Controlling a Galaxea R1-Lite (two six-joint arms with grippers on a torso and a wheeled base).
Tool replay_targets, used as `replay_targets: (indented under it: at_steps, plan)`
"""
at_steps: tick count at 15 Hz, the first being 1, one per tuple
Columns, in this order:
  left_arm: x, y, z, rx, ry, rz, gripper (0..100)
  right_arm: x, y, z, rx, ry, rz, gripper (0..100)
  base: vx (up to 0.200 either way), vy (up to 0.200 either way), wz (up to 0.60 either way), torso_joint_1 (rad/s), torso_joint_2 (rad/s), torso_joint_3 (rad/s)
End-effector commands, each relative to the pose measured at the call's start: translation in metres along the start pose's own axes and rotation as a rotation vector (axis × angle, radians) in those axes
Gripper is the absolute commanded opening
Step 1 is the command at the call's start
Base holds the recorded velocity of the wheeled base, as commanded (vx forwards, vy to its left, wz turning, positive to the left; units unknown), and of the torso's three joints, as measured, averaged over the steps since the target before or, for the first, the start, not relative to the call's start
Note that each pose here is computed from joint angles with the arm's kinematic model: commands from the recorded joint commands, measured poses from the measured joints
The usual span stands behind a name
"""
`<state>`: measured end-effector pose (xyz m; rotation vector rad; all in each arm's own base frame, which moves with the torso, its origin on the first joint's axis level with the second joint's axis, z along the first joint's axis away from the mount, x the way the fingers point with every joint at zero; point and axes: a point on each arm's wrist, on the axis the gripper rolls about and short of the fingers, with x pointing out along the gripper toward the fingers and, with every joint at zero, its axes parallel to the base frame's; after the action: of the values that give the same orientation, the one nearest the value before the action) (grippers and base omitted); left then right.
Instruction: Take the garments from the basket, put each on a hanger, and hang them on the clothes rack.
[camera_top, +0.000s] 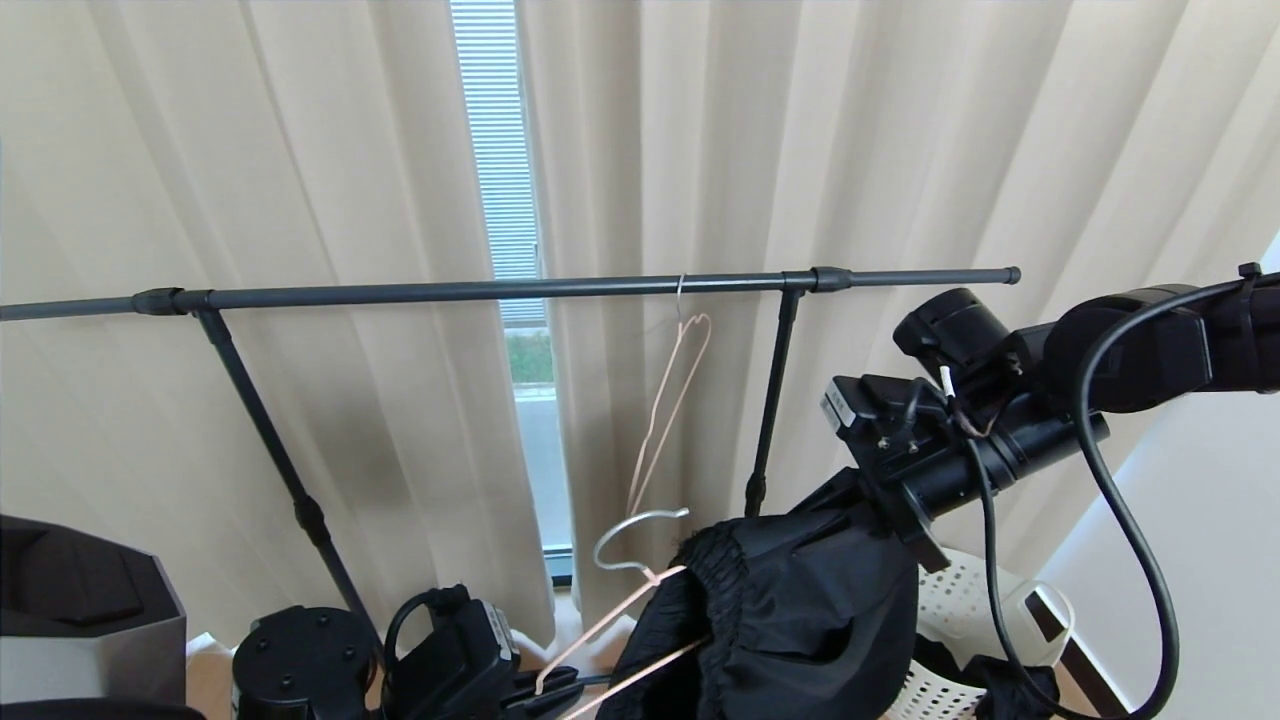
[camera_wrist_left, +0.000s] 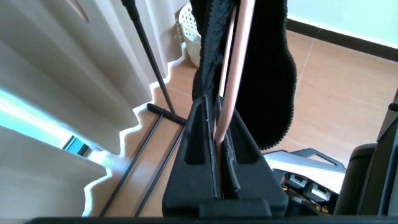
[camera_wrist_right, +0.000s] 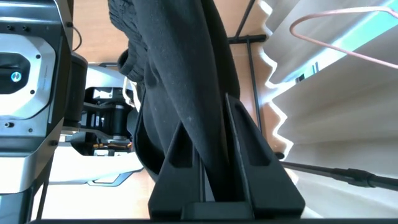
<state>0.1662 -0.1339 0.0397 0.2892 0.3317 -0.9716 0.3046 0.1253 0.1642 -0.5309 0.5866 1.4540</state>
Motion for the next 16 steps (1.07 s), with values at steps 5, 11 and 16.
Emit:
replay_targets:
  at_steps: [5,11,16]
  plan:
    - [0.000,0.001,-0.001,-0.037,0.005,0.003,100,-0.007,0.009,0.004,-0.014,-0.007,-0.008,0,0.000,0.000,0.00,0.000,0.00,0.000]
    - [0.007,0.020,0.002,-0.078,-0.026,0.080,100,-0.016,0.025,0.005,-0.014,0.014,-0.026,0,0.000,0.000,0.00,0.000,0.00,0.000]
    - [0.009,0.036,0.008,-0.150,-0.074,0.134,100,-0.021,0.038,0.008,-0.029,0.027,-0.037,0,0.000,0.000,0.00,0.000,0.00,0.000]
